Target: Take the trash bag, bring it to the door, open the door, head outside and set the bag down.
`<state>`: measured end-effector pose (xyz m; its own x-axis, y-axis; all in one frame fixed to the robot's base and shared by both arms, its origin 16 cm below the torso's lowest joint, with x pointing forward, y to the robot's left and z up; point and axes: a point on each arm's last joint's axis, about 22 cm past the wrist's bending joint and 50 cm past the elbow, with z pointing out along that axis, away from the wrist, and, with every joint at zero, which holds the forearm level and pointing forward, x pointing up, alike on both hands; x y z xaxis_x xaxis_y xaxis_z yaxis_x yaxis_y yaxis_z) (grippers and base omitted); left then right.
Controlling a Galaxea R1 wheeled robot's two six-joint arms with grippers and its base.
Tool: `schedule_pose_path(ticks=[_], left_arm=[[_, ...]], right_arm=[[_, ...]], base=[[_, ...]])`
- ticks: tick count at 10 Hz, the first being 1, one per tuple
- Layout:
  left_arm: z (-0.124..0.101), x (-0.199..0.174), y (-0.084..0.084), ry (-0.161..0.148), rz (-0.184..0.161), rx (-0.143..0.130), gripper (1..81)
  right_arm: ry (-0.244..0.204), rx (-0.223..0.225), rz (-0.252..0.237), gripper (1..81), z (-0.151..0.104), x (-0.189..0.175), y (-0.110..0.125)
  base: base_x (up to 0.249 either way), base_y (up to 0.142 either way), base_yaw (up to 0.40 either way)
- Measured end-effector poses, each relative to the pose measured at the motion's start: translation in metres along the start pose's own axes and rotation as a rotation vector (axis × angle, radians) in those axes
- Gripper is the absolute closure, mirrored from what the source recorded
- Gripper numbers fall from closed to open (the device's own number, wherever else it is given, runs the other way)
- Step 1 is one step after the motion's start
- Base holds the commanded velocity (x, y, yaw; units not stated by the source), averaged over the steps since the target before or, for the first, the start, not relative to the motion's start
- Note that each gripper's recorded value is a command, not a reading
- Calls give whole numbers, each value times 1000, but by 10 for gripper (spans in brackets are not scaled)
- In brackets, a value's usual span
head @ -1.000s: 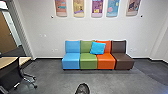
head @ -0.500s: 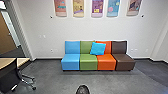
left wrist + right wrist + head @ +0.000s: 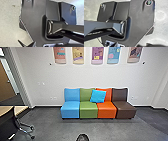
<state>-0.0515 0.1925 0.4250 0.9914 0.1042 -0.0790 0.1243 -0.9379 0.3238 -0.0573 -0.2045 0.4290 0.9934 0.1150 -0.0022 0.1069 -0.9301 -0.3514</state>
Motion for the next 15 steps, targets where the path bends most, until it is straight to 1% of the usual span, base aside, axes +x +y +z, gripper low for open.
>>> schedule_pose_path(ticks=[15], left_arm=[[0, 0, 1, 0, 0, 0, 10]], right_arm=[[-2, -1, 1, 10, 0, -2, 0]], base=[[95, 0, 0]])
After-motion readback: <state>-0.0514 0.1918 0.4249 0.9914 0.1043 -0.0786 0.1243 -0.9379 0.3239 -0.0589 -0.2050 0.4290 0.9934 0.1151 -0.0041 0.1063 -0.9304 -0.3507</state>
